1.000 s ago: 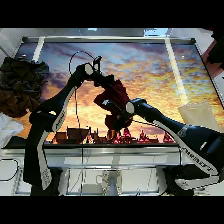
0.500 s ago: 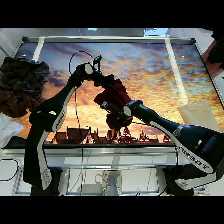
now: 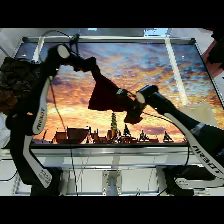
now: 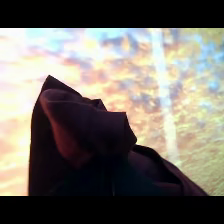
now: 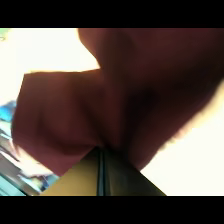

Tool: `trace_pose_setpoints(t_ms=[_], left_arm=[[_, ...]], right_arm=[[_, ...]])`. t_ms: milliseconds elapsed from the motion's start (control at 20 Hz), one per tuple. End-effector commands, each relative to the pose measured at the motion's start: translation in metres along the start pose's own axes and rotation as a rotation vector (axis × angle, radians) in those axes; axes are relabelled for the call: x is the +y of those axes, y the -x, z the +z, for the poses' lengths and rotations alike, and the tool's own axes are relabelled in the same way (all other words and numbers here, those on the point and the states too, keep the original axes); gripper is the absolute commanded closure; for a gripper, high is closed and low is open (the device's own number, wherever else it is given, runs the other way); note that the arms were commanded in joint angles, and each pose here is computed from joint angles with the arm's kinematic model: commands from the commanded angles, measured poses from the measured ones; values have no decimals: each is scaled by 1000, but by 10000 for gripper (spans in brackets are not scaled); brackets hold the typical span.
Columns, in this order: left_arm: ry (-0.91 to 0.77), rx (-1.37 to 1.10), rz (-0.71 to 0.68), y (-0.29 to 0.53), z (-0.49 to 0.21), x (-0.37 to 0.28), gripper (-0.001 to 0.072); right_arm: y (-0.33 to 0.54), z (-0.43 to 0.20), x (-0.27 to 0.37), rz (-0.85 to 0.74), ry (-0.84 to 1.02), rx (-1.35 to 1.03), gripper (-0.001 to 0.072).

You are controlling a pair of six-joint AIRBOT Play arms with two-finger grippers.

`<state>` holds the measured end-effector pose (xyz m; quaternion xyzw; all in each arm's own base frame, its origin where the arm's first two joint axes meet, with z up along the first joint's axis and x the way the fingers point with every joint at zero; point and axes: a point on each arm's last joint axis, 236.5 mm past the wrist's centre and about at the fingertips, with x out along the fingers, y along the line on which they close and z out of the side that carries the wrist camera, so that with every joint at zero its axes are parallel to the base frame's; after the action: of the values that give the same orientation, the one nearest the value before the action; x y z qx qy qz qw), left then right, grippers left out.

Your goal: Fold the shirts.

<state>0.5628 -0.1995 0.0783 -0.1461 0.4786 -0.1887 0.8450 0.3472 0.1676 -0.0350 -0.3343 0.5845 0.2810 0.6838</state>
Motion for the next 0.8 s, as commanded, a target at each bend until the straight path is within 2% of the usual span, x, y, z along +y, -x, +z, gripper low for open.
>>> trace_pose_setpoints(t_ms=[0,150,250,450,750], left_arm=[[-59,193,199,79,-38,57,697],[-99,529,237,115,-111,72,697],[-86,594,234,106,-129,76,697],[-61,554,237,61,-139,88,697],[-60,423,219,21,-127,84,697]], right_arm=[[44,-41,-67,-126,-150,-5,685],[61,-65,-109,-181,-274,-52,685],[63,-71,-128,-203,-326,-77,686],[70,-49,-153,-258,-395,-221,685],[93,21,-159,-210,-468,-548,685]])
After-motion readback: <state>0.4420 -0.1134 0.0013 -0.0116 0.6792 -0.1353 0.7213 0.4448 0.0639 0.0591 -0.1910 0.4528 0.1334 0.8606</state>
